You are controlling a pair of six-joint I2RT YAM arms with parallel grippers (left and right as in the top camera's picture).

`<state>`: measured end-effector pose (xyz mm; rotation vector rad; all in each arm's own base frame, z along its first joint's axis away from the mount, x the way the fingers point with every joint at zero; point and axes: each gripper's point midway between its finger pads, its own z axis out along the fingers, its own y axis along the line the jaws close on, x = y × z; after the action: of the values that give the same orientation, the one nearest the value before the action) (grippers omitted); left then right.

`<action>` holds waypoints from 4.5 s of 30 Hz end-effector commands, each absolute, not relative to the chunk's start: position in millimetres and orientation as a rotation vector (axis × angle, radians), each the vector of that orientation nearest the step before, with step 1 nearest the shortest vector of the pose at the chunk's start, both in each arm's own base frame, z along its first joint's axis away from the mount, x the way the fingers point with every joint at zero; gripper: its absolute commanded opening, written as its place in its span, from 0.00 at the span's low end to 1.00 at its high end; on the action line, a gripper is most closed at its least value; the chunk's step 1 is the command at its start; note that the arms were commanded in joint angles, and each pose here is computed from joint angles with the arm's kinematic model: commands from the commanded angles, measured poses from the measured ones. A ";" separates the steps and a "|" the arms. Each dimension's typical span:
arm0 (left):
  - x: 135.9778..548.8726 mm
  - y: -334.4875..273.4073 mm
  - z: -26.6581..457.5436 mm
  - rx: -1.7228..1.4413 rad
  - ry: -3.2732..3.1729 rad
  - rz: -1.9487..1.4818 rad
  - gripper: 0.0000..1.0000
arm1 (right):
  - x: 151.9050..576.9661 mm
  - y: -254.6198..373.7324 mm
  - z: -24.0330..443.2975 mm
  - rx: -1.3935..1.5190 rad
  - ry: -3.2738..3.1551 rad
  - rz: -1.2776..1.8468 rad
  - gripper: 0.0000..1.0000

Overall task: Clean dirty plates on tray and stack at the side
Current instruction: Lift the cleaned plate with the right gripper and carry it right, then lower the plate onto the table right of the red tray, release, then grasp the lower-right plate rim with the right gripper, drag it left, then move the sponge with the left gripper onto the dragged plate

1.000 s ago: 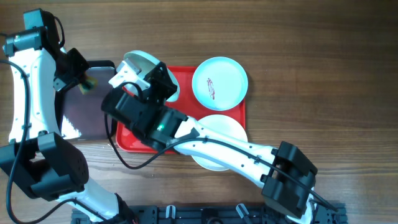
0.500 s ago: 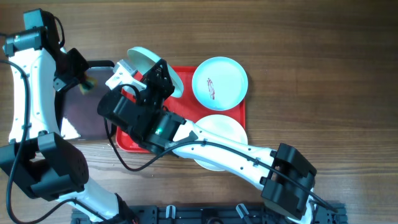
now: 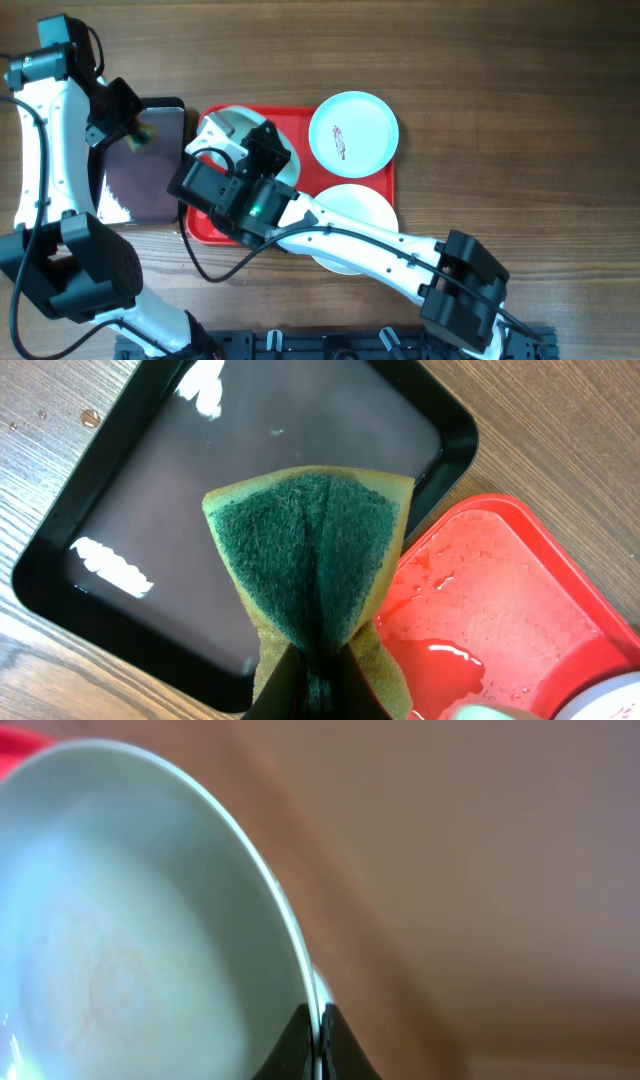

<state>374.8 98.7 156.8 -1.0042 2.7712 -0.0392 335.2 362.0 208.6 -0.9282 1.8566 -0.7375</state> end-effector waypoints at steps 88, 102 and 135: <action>386.1 80.2 154.9 -0.904 2.790 -0.059 0.04 | 229.5 132.1 23.7 -0.239 3.083 0.671 0.40; 386.2 80.2 154.9 -0.904 2.790 -0.059 0.04 | 225.1 135.7 13.2 -0.133 3.080 0.722 0.04; 388.3 68.4 155.5 -0.895 2.798 -0.161 0.04 | 342.4 314.0 31.6 -0.156 2.856 0.488 0.04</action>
<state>384.3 81.4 156.5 -0.9300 2.7801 -0.0583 336.4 303.9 34.4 -0.1344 2.8635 0.4455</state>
